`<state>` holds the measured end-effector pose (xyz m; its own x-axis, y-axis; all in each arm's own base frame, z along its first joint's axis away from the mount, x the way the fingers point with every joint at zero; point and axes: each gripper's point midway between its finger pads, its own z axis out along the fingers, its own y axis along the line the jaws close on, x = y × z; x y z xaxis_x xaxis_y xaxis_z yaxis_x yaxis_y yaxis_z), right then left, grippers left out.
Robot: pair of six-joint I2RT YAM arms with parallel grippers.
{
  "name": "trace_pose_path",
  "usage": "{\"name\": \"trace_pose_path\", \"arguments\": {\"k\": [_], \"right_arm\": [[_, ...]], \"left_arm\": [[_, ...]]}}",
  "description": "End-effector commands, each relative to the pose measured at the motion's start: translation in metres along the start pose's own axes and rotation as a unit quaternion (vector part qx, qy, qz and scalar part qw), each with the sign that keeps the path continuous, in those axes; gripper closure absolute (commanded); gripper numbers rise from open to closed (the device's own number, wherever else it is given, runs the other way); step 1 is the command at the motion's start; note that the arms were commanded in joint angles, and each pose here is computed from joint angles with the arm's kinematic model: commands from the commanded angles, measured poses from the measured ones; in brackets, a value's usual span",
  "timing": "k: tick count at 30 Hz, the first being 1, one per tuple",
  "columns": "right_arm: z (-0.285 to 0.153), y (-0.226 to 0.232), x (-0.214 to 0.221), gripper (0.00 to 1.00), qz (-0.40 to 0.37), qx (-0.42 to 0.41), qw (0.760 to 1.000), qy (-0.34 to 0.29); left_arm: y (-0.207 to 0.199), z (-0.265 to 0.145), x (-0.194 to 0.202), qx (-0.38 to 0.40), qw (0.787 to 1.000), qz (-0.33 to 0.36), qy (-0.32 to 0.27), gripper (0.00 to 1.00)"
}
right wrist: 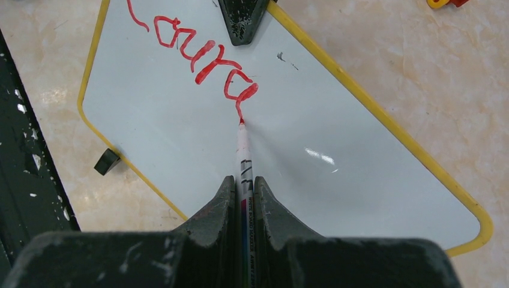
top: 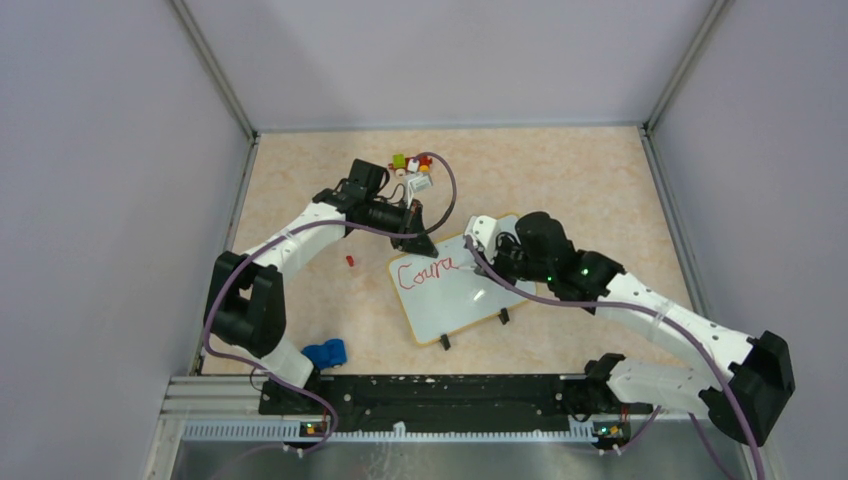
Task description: Write a sentence on the whiteboard
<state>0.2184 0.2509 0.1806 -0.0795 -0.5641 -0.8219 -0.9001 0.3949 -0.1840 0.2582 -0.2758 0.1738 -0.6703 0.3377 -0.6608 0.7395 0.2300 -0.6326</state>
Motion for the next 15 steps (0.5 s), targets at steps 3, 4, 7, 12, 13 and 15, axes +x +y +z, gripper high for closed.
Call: {"name": "trace_pose_path", "arguments": {"k": [3, 4, 7, 12, 13, 15], "right_arm": [[-0.019, -0.012, -0.027, 1.00, -0.008, 0.020, 0.999, -0.033], [-0.020, -0.013, -0.028, 1.00, -0.007, 0.023, 0.999, -0.033], [-0.021, -0.019, -0.026, 1.00, 0.000, 0.034, 0.999, -0.032], [-0.021, -0.028, -0.023, 1.00, 0.026, 0.044, 0.998, -0.035], [-0.021, -0.028, -0.022, 1.00, 0.034, 0.040, 0.998, -0.035], [-0.021, -0.027, -0.023, 1.00, 0.042, 0.030, 0.998, -0.036]], "left_arm": [[0.008, 0.007, 0.019, -0.006, 1.000, 0.004, 0.021, 1.00], [0.008, 0.006, 0.019, -0.006, 1.000, 0.005, 0.021, 1.00], [0.008, 0.007, 0.019, -0.006, 1.000, 0.004, 0.021, 1.00], [0.006, 0.006, 0.019, -0.004, 1.000, 0.003, 0.019, 1.00], [0.007, 0.006, 0.018, -0.004, 1.000, 0.003, 0.019, 1.00], [0.007, 0.007, 0.018, -0.004, 1.000, 0.003, 0.019, 1.00]]}}
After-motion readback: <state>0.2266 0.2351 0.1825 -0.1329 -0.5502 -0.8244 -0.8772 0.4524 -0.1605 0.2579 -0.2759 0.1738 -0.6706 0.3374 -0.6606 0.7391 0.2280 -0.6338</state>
